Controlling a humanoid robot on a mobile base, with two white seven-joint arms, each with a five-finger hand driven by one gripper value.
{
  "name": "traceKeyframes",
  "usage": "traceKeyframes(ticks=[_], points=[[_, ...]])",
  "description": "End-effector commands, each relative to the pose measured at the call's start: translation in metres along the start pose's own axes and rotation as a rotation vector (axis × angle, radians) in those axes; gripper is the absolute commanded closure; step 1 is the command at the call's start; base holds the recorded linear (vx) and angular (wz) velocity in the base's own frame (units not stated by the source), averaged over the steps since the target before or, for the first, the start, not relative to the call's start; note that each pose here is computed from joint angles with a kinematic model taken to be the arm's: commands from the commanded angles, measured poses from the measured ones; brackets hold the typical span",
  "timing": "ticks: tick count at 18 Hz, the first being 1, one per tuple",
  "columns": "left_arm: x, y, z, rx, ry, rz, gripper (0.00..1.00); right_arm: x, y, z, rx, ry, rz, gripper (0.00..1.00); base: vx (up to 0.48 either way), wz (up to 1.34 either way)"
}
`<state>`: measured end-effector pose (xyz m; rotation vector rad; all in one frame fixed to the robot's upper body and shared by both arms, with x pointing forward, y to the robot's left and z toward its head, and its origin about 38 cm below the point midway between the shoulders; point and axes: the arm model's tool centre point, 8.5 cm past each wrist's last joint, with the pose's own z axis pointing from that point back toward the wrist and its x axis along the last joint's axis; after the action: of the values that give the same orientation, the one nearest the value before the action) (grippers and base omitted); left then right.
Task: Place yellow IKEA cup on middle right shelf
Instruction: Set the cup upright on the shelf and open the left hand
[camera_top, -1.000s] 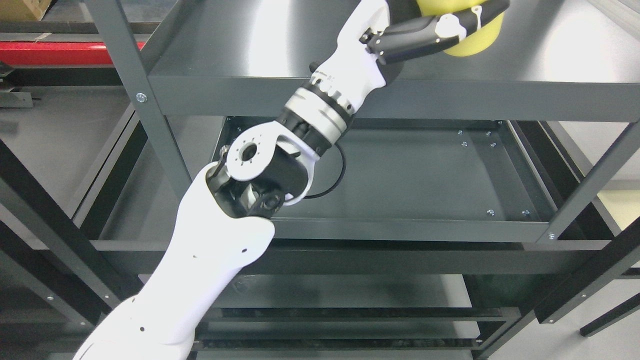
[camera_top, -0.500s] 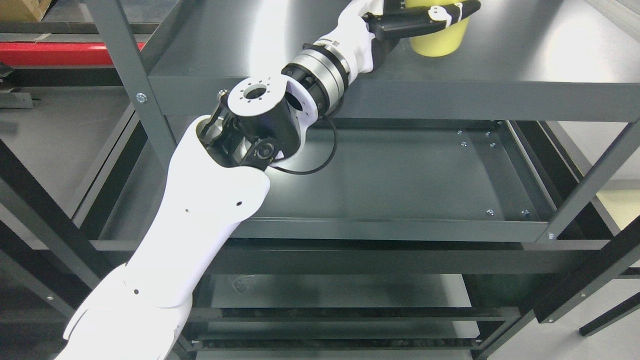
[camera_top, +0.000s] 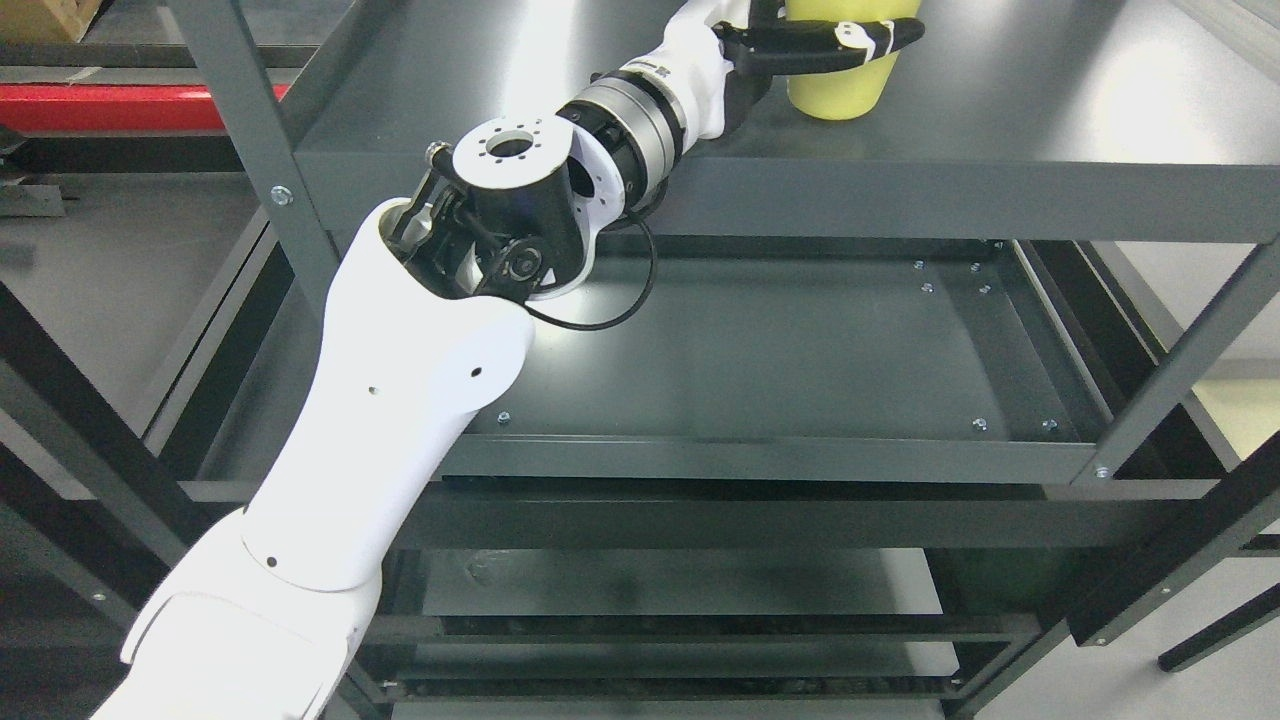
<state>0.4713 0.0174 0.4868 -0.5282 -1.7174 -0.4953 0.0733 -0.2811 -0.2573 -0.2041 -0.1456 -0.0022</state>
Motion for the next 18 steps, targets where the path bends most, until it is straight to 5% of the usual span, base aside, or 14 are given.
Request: traceKeyframes(ticks=[1, 11, 18], points=[[0.000, 0.018, 0.000, 0.047, 0.008, -0.010, 0.01, -0.009, -0.010, -0.001, -0.012, 0.014, -0.003, 0.01, 0.000, 0.00], [0.065, 0.028, 0.037, 0.053, -0.252, 0.016, 0.01, -0.009, -0.010, -0.001, -0.012, 0.014, -0.003, 0.01, 0.000, 0.00], [0.093, 0.008, 0.064, -0.355, -0.396, -0.023, 0.01, -0.009, -0.010, -0.001, -0.012, 0.014, -0.003, 0.01, 0.000, 0.00]])
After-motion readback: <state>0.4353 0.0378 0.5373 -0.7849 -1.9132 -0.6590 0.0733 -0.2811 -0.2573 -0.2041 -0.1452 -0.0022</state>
